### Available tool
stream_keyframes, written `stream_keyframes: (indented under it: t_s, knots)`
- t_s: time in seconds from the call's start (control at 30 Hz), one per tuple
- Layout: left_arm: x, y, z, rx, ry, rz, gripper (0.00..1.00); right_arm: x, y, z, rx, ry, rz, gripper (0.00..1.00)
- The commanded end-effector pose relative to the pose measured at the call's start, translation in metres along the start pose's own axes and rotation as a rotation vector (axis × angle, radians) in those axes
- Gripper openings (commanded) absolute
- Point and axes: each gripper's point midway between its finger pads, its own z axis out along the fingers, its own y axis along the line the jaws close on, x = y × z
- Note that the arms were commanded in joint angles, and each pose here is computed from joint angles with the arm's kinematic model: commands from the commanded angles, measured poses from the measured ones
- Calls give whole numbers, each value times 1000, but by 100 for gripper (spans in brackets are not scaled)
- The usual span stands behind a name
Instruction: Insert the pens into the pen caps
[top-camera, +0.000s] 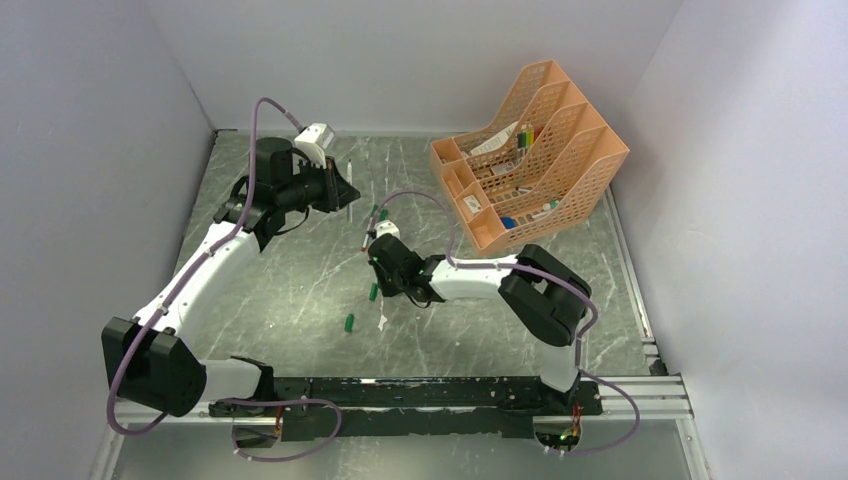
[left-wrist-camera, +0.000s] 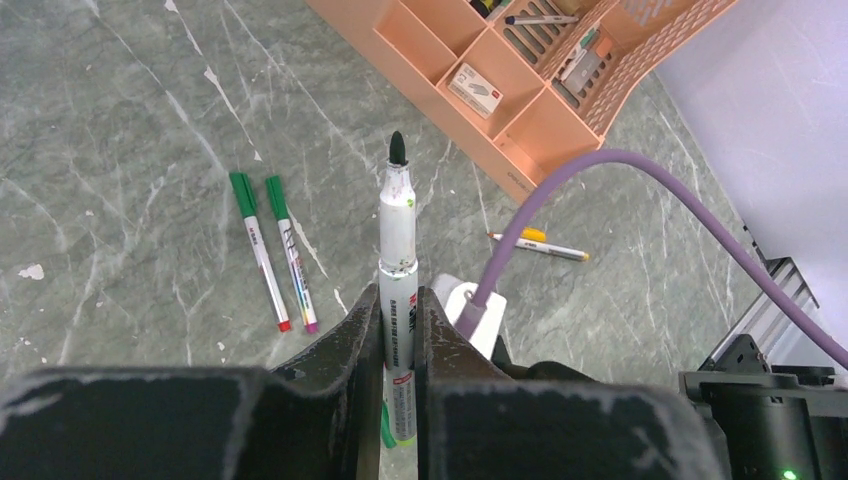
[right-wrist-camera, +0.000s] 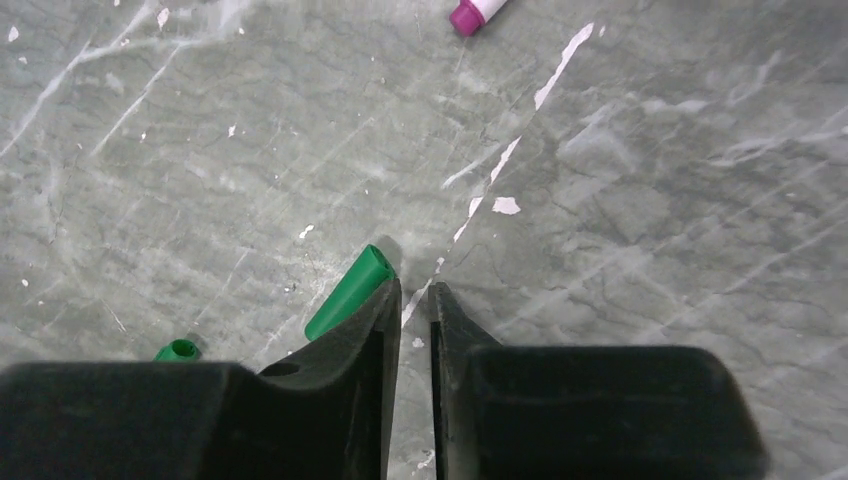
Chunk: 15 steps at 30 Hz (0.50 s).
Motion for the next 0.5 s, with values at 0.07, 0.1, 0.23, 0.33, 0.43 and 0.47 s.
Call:
stream_keyframes:
  t_s: [0.07,0.1,0.23,0.33,0.43,0.47]
  knots:
    - [-21,-5,-10,8,-78,8,7,-32,4,-21,135,-134,-2,22]
    - [-23,-4,-12,-3,-84,9,7,-32,6,-21,140,-132,-3,23]
    - [-23,0,-15,-22,-92,12,7,-24,13,-11,148,-92,-7,40]
    - [-24,4,-17,-46,-95,5,7,-17,17,-6,157,-74,-12,42]
    - [-25,9,-20,-74,-104,7,7,-9,17,-2,172,-54,-1,42]
    - [-26,9,-21,-77,-108,7,7,-6,17,-1,175,-46,5,42]
